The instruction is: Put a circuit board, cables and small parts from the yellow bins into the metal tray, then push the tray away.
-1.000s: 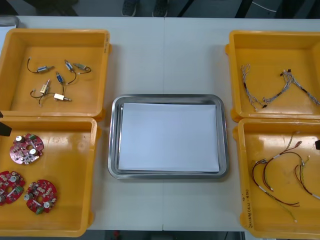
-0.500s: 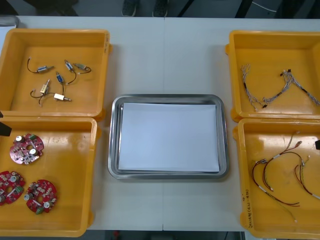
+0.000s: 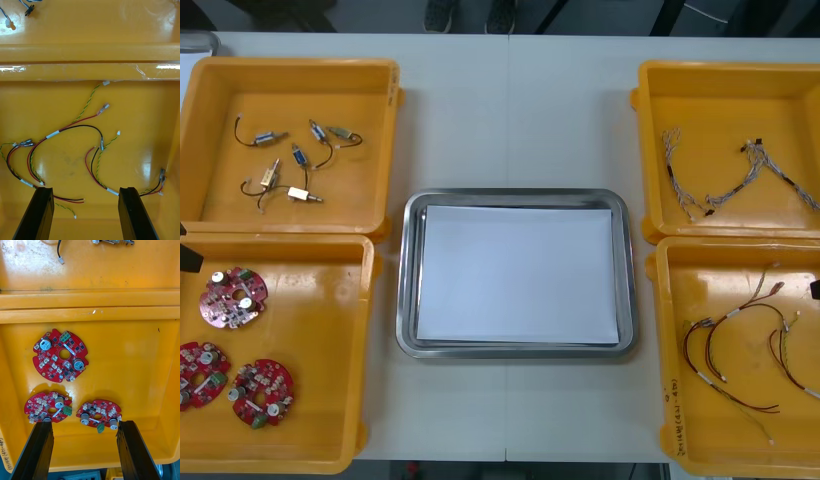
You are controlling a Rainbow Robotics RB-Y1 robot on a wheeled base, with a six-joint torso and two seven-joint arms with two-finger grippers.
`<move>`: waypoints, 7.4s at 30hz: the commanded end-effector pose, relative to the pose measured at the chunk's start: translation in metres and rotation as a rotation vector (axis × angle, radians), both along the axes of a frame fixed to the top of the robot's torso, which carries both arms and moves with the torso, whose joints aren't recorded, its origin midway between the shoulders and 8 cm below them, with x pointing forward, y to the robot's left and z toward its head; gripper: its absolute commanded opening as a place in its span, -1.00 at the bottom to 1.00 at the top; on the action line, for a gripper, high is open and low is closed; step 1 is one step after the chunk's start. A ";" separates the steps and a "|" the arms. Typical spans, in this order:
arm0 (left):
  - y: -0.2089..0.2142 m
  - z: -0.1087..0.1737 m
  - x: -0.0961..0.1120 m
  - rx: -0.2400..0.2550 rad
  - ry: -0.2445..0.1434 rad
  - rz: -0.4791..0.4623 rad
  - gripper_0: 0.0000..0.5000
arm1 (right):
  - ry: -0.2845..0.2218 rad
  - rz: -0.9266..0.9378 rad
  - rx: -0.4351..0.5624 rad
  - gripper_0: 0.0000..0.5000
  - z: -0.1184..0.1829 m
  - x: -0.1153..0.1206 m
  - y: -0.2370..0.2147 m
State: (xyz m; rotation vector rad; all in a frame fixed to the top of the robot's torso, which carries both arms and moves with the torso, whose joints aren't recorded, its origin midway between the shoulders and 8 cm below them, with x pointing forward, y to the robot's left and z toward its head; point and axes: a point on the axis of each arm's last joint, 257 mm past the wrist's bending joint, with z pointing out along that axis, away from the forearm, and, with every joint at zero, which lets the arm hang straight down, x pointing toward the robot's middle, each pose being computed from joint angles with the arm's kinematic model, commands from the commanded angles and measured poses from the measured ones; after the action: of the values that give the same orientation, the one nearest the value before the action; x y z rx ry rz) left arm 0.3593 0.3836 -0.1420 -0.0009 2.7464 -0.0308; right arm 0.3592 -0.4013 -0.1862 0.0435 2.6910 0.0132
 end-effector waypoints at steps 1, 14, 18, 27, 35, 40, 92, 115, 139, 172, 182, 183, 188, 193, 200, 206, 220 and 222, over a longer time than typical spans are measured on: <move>0.018 0.016 -0.003 0.088 -0.025 -0.042 1.00 | 0.017 -0.028 -0.019 1.00 0.001 -0.006 -0.010; 0.018 0.016 -0.003 0.088 -0.025 -0.042 1.00 | 0.017 -0.028 -0.019 1.00 0.001 -0.006 -0.010; 0.018 0.016 -0.003 0.088 -0.025 -0.042 1.00 | 0.017 -0.028 -0.019 1.00 0.001 -0.006 -0.010; 0.018 0.016 -0.003 0.088 -0.025 -0.042 1.00 | 0.017 -0.028 -0.019 1.00 0.001 -0.006 -0.010; 0.018 0.016 -0.003 0.088 -0.025 -0.042 1.00 | 0.017 -0.028 -0.019 1.00 0.001 -0.006 -0.010; 0.018 0.016 -0.003 0.088 -0.025 -0.042 1.00 | 0.017 -0.028 -0.019 1.00 0.001 -0.006 -0.010; 0.019 -0.024 -0.006 0.062 -0.001 -0.021 1.00 | -0.040 -0.034 -0.029 1.00 0.017 -0.011 -0.019; 0.026 -0.078 -0.017 0.035 -0.030 -0.010 1.00 | -0.020 -0.017 -0.101 1.00 -0.025 -0.069 -0.036; 0.043 -0.137 -0.037 0.143 -0.007 0.002 1.00 | -0.062 0.250 -0.238 1.00 -0.067 -0.081 -0.056; 0.041 -0.188 -0.038 0.130 -0.007 0.024 1.00 | 0.025 0.574 -0.262 1.00 -0.120 -0.062 -0.052; 0.036 -0.191 -0.038 0.122 -0.009 0.023 1.00 | 0.056 0.592 -0.272 1.00 -0.130 -0.059 -0.055; 0.035 -0.192 -0.038 0.122 -0.009 0.021 1.00 | 0.057 0.595 -0.274 1.00 -0.132 -0.058 -0.056; 0.034 -0.193 -0.038 0.120 -0.009 0.019 1.00 | 0.054 0.609 -0.282 1.00 -0.142 -0.056 -0.056; 0.034 -0.194 -0.038 0.122 -0.012 0.017 1.00 | 0.057 0.623 -0.291 1.00 -0.147 -0.056 -0.057; 0.027 -0.196 -0.036 0.109 -0.023 0.008 1.00 | 0.062 0.627 -0.296 1.00 -0.155 -0.057 -0.061; 0.029 -0.196 -0.035 0.118 -0.026 0.008 1.00 | 0.052 0.630 -0.306 1.00 -0.159 -0.056 -0.066; 0.030 -0.196 -0.036 0.123 -0.025 0.006 -1.00 | 0.054 0.633 -0.293 1.00 -0.170 -0.061 -0.065; 0.030 -0.196 -0.036 0.124 -0.025 0.004 -1.00 | 0.054 0.633 -0.290 1.00 -0.170 -0.062 -0.064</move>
State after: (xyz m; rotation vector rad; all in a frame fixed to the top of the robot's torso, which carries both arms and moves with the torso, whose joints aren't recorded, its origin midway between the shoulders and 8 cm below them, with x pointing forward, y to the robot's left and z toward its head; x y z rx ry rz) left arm 0.3365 0.4158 -0.3257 -0.0218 2.6946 0.1344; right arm 0.3014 -0.4608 -0.3561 -0.8165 2.6164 -0.1583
